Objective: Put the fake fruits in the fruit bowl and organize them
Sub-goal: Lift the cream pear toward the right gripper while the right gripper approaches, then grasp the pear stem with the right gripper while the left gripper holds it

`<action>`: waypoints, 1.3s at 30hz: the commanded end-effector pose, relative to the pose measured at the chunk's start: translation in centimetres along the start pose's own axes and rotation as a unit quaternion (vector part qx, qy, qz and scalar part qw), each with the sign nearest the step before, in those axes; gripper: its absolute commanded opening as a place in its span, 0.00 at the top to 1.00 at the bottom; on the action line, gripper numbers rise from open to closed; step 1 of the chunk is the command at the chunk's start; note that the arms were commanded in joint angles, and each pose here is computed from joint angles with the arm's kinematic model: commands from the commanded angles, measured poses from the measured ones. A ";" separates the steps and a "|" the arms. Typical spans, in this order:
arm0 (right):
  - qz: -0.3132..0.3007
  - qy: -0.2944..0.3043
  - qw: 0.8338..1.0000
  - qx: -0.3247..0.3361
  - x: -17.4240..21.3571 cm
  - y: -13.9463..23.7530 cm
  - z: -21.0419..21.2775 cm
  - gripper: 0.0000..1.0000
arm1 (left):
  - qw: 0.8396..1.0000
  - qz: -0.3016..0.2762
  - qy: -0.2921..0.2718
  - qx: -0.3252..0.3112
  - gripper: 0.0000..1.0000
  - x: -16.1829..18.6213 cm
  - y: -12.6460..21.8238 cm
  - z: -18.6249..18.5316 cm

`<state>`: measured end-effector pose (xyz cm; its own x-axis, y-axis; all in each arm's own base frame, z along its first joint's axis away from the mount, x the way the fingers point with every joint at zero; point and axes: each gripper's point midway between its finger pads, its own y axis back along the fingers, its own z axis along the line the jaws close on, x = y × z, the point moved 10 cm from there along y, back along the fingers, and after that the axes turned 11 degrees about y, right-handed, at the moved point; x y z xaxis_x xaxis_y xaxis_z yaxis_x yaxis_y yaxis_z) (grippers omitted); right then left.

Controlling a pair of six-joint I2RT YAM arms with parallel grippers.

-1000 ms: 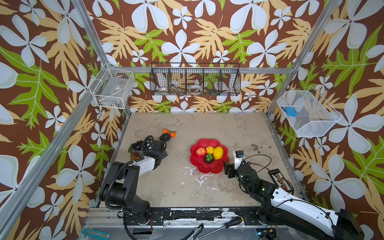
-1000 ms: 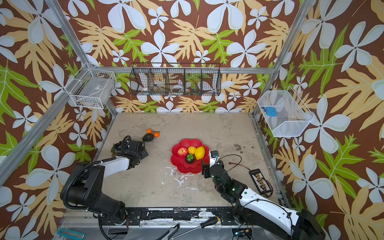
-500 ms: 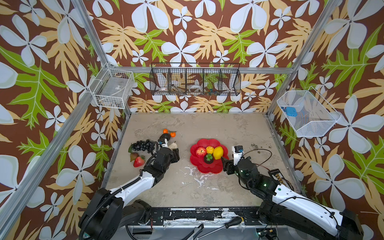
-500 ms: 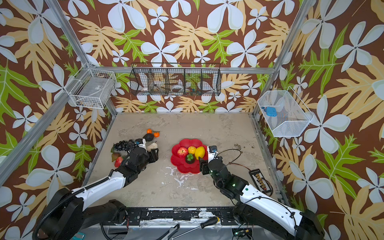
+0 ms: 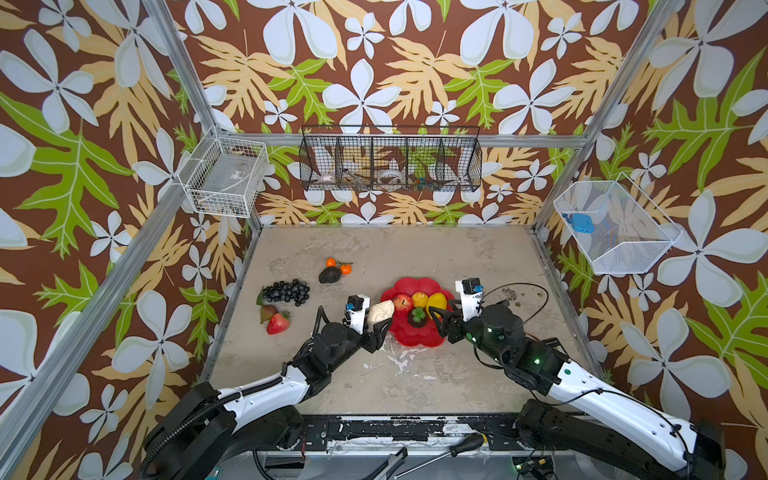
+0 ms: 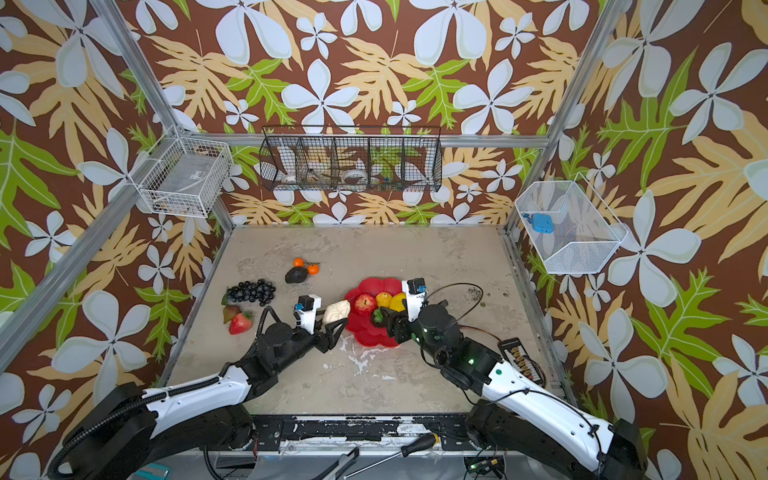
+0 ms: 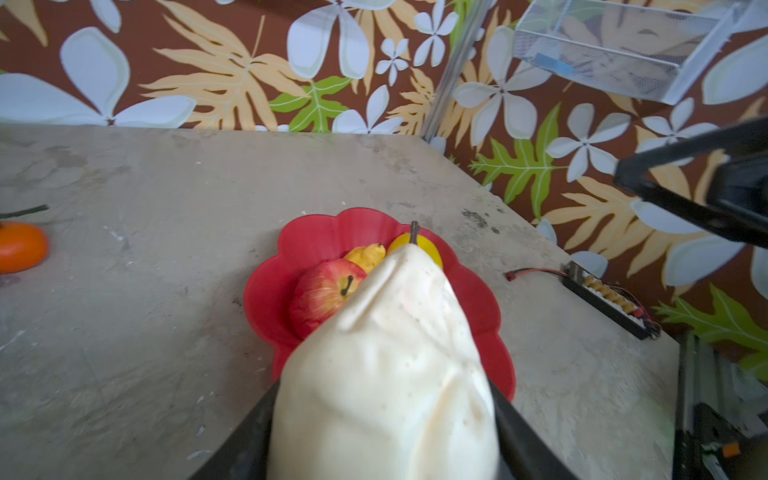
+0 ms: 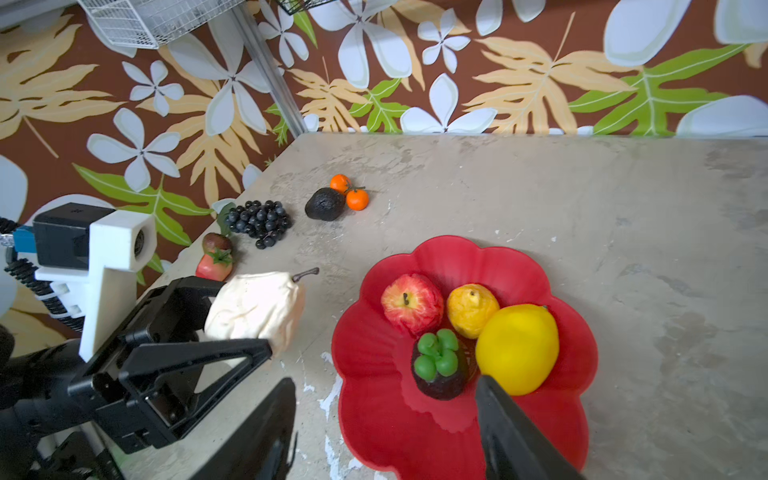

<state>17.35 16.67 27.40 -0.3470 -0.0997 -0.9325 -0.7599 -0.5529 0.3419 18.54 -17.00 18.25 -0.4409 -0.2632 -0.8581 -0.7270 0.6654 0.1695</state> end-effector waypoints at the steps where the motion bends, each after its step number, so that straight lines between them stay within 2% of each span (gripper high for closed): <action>1: 0.007 -0.024 0.998 -0.049 -0.1 -0.3 0.8 0.36 | 0.994 -0.048 -0.035 0.093 0.38 -1.0 0.7 -1.9; 7: 0.015 0.026 0.994 -0.108 -0.2 -1.0 1.9 0.49 | 0.985 -0.048 -0.060 0.151 0.38 -0.2 1.6 -2.4; 13: 0.018 0.057 0.982 -0.179 -0.8 -1.2 3.1 0.58 | 0.978 -0.048 -0.071 0.190 0.38 0.4 2.1 -2.7; 20: 0.027 0.079 0.974 -0.211 -0.8 -1.5 3.6 0.71 | 0.973 -0.051 -0.077 0.212 0.39 0.4 2.5 -2.9; 27: 0.028 0.090 0.965 -0.243 -0.8 -1.2 4.0 0.76 | 0.971 -0.051 -0.082 0.220 0.38 0.5 2.6 -3.0; 36: 0.035 0.094 0.964 -0.247 -0.5 -1.2 4.1 0.82 | 0.968 -0.055 -0.085 0.228 0.38 0.6 2.8 -3.0; 39: 0.034 0.094 0.965 -0.243 -0.4 -1.2 4.0 0.80 | 0.967 -0.057 -0.086 0.233 0.38 0.6 2.9 -3.1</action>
<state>16.28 20.65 27.78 -0.2585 -0.2709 -0.9273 -0.3770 -0.8555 0.3550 14.70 -17.42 18.98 -0.2876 -0.2296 -0.9298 -0.4506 0.8891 -0.0801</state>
